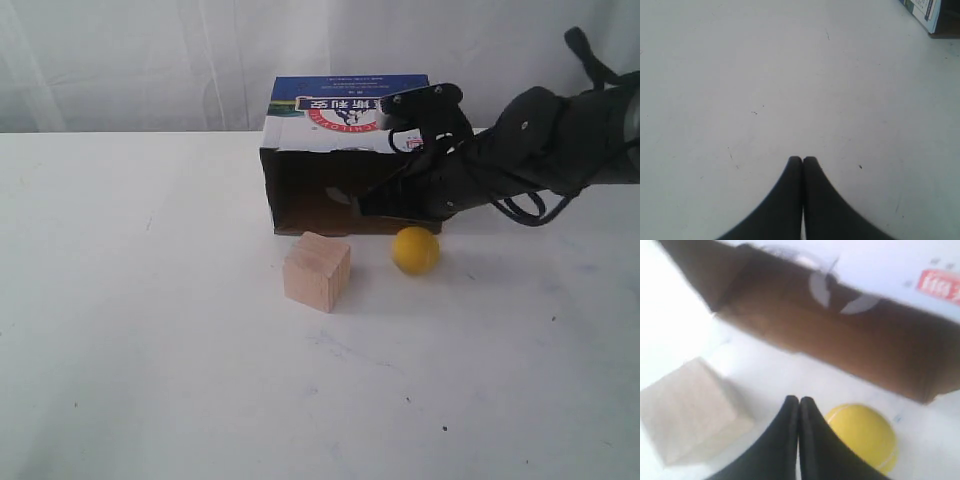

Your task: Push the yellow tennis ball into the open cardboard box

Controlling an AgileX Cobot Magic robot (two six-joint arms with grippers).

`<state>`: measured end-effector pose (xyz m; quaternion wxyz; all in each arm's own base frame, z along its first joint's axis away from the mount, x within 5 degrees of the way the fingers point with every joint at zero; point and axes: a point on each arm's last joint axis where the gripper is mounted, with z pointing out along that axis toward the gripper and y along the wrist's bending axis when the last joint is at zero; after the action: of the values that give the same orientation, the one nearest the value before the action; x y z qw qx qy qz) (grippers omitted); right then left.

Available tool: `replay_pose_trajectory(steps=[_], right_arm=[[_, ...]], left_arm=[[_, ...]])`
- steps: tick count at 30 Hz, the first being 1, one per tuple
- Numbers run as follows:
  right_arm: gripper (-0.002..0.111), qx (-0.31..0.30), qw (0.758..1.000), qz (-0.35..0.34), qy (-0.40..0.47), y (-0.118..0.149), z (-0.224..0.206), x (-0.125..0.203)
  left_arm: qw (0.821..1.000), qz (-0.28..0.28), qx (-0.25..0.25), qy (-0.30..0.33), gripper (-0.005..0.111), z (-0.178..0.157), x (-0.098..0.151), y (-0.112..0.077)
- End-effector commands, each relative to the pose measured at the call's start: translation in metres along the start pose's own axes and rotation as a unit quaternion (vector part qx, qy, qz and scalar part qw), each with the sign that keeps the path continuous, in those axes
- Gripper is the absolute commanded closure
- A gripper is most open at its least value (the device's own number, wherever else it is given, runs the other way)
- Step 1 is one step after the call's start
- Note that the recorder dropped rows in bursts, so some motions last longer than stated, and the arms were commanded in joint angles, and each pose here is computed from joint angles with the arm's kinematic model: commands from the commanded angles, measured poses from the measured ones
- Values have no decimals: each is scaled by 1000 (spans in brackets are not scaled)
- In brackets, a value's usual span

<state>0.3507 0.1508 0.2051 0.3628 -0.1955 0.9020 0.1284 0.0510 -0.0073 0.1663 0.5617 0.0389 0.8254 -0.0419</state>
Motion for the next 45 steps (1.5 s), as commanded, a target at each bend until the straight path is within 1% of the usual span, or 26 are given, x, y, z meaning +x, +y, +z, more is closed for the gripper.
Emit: replay_pose_trajectory(steps=[1, 4, 6, 9, 15, 20, 23, 26, 28, 31, 33, 36, 38, 39, 40, 42, 43, 44, 45], right_arm=[[108, -45, 993, -12, 105, 6, -13, 15], [108, -14, 990, -17, 141, 0, -14, 21], [108, 24, 985, -34, 168, -7, -16, 26], [108, 59, 978, -30, 200, -16, -18, 32], [108, 60, 979, -26, 193, -18, -5, 36], [108, 56, 972, -20, 227, -20, 14, 51], [108, 57, 976, -23, 207, -21, 24, 51], [108, 60, 987, -41, 143, -23, 35, 43], [108, 63, 993, -64, 81, -23, 39, 33], [108, 71, 992, -106, -9, -23, 37, 11], [108, 74, 991, -103, -41, -23, 29, -2], [108, 74, 991, -98, -44, -21, 16, -10], [108, 72, 992, -97, -24, -20, 9, -9], [108, 70, 993, -95, -1, -19, 7, -6], [108, 67, 994, -88, 17, -19, 6, -3], [108, 56, 997, -40, 42, -17, 9, 5], [108, 49, 997, -28, 50, -14, 12, 8], [108, 42, 997, -24, 52, -11, 14, 10], [108, 32, 997, -35, 55, -5, 19, 12]], left_arm=[[1000, 0, 2, 0, 107, 0, 1, 0], [1000, 0, 2, 0, 107, 0, 1, 0], [1000, 0, 2, 0, 107, 0, 1, 0], [1000, 0, 2, 0, 107, 0, 1, 0], [1000, 0, 2, 0, 107, 0, 1, 0], [1000, 0, 2, 0, 107, 0, 1, 0], [1000, 0, 2, 0, 107, 0, 1, 0], [1000, 0, 2, 0, 107, 0, 1, 0], [1000, 0, 2, 0, 107, 0, 1, 0], [1000, 0, 2, 0, 107, 0, 1, 0], [1000, 0, 2, 0, 107, 0, 1, 0], [1000, 0, 2, 0, 107, 0, 1, 0], [1000, 0, 2, 0, 107, 0, 1, 0], [1000, 0, 2, 0, 107, 0, 1, 0], [1000, 0, 2, 0, 107, 0, 1, 0], [1000, 0, 2, 0, 107, 0, 1, 0], [1000, 0, 2, 0, 107, 0, 1, 0], [1000, 0, 2, 0, 107, 0, 1, 0], [1000, 0, 2, 0, 107, 0, 1, 0]])
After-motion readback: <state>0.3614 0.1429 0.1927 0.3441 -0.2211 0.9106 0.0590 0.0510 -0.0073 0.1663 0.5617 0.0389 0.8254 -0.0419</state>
